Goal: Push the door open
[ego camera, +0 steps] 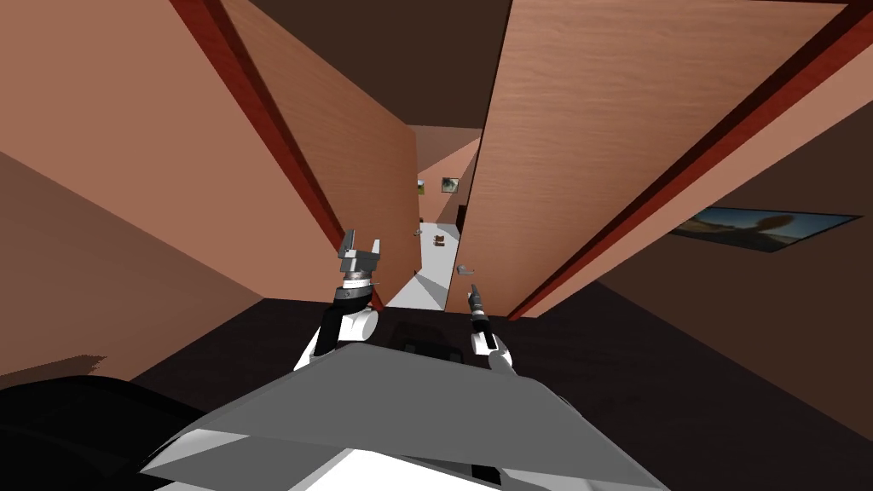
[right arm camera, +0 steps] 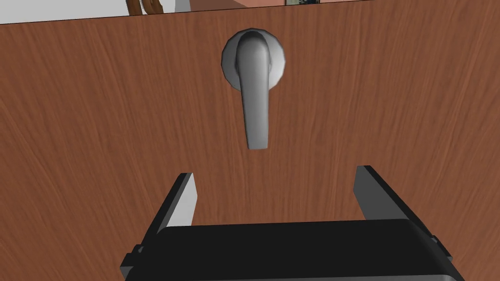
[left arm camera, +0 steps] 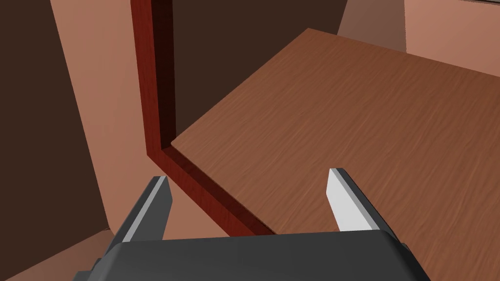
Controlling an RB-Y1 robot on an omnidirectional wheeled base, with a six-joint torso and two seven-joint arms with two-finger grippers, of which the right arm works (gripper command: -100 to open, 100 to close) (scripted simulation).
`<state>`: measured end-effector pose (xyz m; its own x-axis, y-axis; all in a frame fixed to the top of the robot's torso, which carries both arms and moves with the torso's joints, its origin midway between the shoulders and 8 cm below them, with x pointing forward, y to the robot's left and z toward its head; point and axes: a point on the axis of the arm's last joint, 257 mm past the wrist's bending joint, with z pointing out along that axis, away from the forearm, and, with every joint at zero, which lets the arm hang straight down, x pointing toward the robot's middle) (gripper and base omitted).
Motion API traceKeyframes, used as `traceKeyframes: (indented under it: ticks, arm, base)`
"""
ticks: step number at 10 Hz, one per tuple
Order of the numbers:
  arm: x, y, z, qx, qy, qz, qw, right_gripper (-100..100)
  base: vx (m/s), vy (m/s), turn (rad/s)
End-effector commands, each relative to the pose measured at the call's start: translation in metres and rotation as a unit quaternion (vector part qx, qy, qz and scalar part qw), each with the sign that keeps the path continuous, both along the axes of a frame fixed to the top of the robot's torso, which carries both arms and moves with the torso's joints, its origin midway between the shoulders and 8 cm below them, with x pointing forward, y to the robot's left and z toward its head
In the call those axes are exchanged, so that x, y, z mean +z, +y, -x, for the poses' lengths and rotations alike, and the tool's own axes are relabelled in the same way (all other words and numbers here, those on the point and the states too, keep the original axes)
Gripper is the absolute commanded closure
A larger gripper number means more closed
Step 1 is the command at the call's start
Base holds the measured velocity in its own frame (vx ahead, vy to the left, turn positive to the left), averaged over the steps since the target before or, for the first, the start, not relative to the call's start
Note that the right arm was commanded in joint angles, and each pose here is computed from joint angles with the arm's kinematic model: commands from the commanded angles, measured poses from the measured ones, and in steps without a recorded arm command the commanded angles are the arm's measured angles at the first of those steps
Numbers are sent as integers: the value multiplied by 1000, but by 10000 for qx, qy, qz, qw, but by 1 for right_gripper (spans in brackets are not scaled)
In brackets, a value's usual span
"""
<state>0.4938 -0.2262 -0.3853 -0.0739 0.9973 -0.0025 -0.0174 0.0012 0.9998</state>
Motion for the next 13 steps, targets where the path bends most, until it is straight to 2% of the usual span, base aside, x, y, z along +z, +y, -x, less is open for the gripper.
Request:
traceKeyframes:
  ticks: [1, 10, 11, 13]
  arm:
    - [-1, -2, 1, -18, 2, 7, 10000, -100]
    - [-6, -7, 7, -118, 18, -3, 9999, -100]
    - [-6, -7, 7, -118, 18, -3, 9999, 100]
    - [-6, -7, 7, -118, 18, -3, 9999, 100]
  base:
    - [137, 8, 17]
    - [181, 4, 26]
    - [-13, 1, -4]
    - [-22, -3, 8]
